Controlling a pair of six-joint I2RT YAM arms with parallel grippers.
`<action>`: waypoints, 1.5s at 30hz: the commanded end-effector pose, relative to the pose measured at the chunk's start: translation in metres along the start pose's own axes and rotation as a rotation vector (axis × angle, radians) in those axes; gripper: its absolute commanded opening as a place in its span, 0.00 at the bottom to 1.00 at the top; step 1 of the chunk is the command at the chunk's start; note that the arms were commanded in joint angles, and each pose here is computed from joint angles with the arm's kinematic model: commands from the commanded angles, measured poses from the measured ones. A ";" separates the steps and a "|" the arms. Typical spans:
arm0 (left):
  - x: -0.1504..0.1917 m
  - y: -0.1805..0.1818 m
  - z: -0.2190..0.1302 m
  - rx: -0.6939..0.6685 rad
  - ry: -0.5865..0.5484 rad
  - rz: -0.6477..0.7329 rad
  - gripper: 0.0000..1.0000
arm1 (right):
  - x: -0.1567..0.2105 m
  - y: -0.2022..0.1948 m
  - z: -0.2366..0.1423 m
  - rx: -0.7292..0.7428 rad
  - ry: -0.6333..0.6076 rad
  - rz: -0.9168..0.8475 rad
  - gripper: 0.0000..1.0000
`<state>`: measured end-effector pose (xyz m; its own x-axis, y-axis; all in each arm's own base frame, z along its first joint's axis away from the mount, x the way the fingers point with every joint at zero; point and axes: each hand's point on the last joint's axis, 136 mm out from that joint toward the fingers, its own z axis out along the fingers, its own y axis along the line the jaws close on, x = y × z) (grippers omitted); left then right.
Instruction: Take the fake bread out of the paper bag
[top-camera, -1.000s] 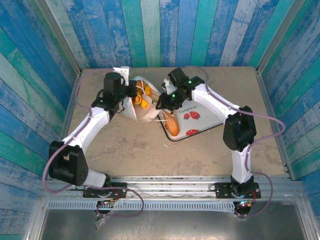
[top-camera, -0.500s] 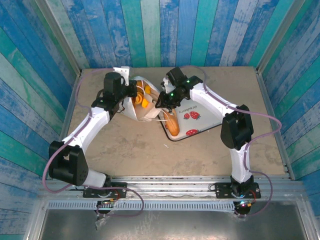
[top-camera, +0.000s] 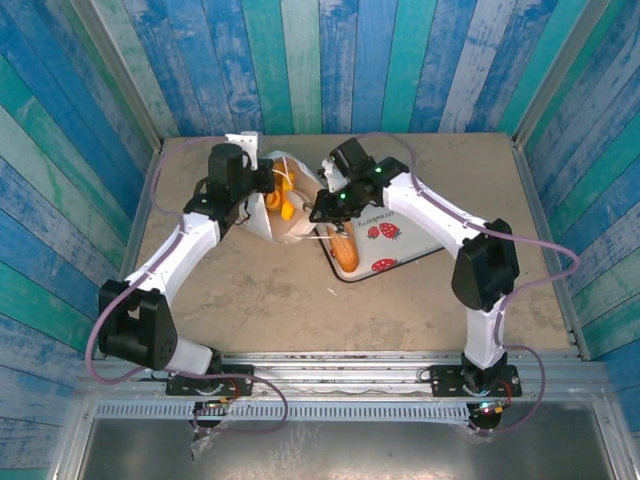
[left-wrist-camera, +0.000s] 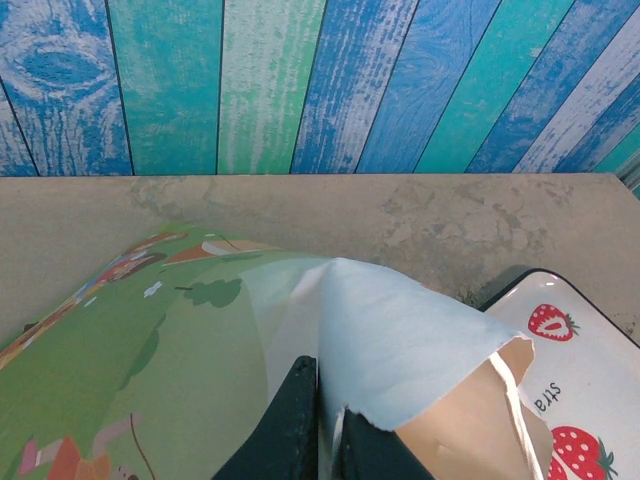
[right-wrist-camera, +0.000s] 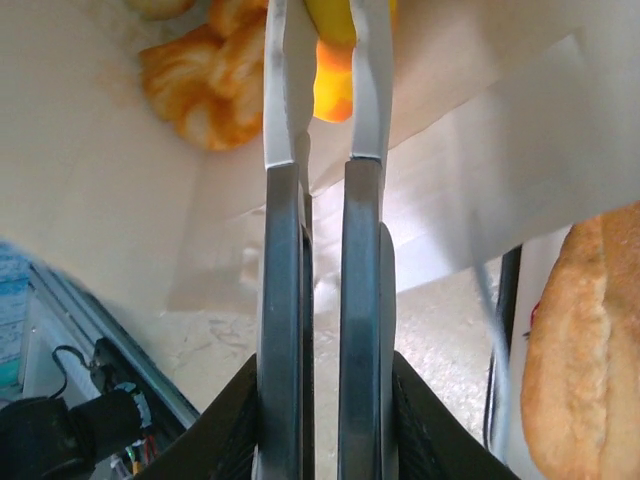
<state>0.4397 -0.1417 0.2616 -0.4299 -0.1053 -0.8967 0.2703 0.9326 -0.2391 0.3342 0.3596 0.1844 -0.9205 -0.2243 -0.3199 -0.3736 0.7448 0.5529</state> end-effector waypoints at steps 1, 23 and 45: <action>-0.013 -0.005 0.009 0.015 -0.038 -0.015 0.09 | -0.001 0.028 -0.030 -0.060 -0.065 -0.073 0.26; -0.014 0.006 0.001 -0.051 -0.052 -0.014 0.09 | 0.090 0.022 -0.151 0.024 -0.144 -0.113 0.25; -0.020 0.009 -0.011 -0.081 -0.072 -0.004 0.09 | 0.141 -0.112 -0.135 0.575 0.092 -0.038 0.27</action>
<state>0.4451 -0.1318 0.2632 -0.4094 -0.1252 -0.9037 0.2026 0.9533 -0.2239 0.2269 0.1769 0.1879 -0.9220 -0.2717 -0.2757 -0.3152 0.9405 0.1270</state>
